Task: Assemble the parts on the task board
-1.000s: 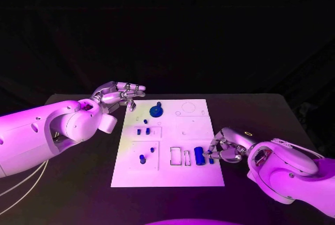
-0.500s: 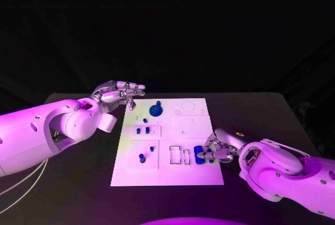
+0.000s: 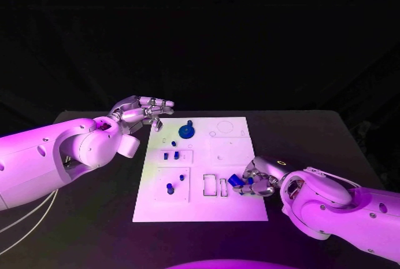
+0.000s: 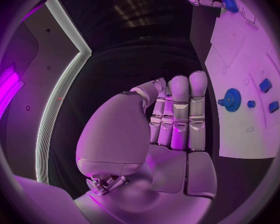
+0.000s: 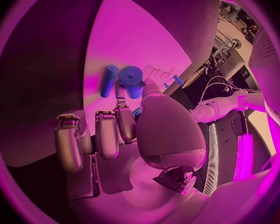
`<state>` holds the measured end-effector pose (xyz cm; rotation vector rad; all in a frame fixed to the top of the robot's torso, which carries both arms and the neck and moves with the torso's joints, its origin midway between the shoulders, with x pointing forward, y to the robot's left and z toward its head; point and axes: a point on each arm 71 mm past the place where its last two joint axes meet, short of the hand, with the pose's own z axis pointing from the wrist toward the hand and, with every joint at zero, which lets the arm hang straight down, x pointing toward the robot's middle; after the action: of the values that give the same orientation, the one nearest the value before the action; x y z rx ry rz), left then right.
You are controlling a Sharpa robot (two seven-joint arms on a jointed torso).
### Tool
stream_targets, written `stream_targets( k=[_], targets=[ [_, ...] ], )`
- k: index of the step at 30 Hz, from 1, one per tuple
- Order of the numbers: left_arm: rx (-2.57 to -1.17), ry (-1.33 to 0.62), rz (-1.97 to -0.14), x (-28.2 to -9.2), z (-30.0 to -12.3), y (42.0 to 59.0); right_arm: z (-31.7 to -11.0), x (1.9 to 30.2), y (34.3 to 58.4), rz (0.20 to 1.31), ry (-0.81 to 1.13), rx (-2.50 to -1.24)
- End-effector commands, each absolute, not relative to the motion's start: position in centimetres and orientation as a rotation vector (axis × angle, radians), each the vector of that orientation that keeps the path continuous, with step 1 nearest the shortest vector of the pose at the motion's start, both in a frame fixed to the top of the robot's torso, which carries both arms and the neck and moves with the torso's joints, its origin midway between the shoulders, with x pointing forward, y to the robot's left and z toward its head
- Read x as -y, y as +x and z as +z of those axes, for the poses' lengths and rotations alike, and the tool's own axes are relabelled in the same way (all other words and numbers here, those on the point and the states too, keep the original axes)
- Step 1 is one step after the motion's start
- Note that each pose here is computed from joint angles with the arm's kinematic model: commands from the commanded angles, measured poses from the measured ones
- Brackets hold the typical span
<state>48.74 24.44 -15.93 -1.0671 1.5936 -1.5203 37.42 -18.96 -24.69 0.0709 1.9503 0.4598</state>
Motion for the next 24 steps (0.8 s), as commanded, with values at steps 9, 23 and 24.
stream_targets(
  k=[9,23,24],
  targets=[
    [-1.609,-1.055,-1.539,-24.3,-15.9,48.6,-26.0,18.6,37.6,0.43,0.06,-1.996],
    [-1.613,-1.056,-1.539,-24.3,-15.9,48.6,-25.0,18.4,37.1,0.499,0.162,-1.913],
    [-1.613,-1.056,-1.538,-24.3,-15.9,48.6,-24.8,18.3,36.9,0.515,0.184,-1.9]
  ],
)
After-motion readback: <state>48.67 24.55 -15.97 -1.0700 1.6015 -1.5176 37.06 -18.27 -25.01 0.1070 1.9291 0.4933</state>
